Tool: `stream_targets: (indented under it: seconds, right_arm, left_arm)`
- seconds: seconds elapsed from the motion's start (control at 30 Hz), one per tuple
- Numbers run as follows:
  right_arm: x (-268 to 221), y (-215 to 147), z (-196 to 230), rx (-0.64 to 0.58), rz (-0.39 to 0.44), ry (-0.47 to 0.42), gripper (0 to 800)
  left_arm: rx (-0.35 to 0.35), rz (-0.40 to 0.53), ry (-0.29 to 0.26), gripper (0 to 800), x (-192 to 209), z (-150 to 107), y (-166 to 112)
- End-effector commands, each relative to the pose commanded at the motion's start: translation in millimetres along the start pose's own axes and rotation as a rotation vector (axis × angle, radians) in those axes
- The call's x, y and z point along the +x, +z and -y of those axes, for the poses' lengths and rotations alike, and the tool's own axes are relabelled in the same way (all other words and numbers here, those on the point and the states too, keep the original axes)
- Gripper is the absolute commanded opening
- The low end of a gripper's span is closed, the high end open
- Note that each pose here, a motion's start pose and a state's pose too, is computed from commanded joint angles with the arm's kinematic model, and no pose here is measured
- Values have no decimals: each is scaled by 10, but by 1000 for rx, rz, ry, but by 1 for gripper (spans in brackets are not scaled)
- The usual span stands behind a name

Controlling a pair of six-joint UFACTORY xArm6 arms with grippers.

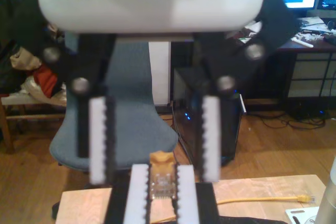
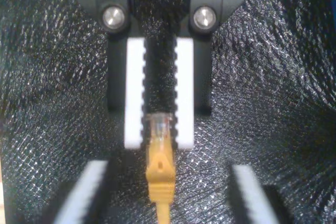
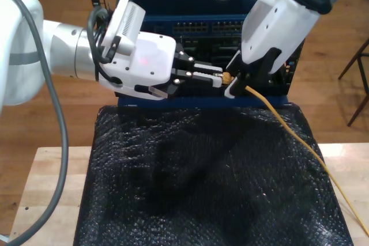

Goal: Grab the cable and plug it in

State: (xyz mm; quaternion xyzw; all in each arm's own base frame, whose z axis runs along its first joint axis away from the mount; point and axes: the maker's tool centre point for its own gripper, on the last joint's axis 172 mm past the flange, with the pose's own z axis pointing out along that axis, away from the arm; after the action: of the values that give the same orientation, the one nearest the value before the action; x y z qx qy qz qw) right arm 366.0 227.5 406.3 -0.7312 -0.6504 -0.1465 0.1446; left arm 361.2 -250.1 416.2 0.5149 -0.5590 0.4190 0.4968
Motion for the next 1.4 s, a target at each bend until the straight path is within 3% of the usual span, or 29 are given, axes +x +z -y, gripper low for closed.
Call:
stream_targets:
  seconds: [0.07, 0.17, 0.4, 0.7, 0.8, 1.03, 1.13, 1.4]
  right_arm:
    - [26, -60, -7, -14, -8, -31, 732]
    - [61, -168, 1, -44, -20, -76, 781]
    - [112, -439, 72, -118, -51, -143, 789]
    - [95, -625, 258, -181, -60, -352, 800]
    - [77, -652, 243, -237, -78, -360, 800]
    - [142, -924, 219, -411, -132, -401, 800]
    - [134, -978, 283, -432, -138, -418, 800]
    - [100, -1050, 480, -464, -148, -469, 800]
  left_arm:
    - [1, -1, 0, 3, 10, 8, -2]
    - [-2, -2, -25, 5, 25, 13, -4]
    - [-13, -11, -152, 5, -42, 32, -12]
    - [-118, -60, -298, 5, -132, -95, 33]
    - [-124, -77, -353, 5, -166, -79, -39]
    - [-172, -211, -392, 5, 47, -51, -180]
    - [-178, -232, -391, 5, 112, -40, -208]
    - [-250, -283, -453, 5, 196, -124, -235]
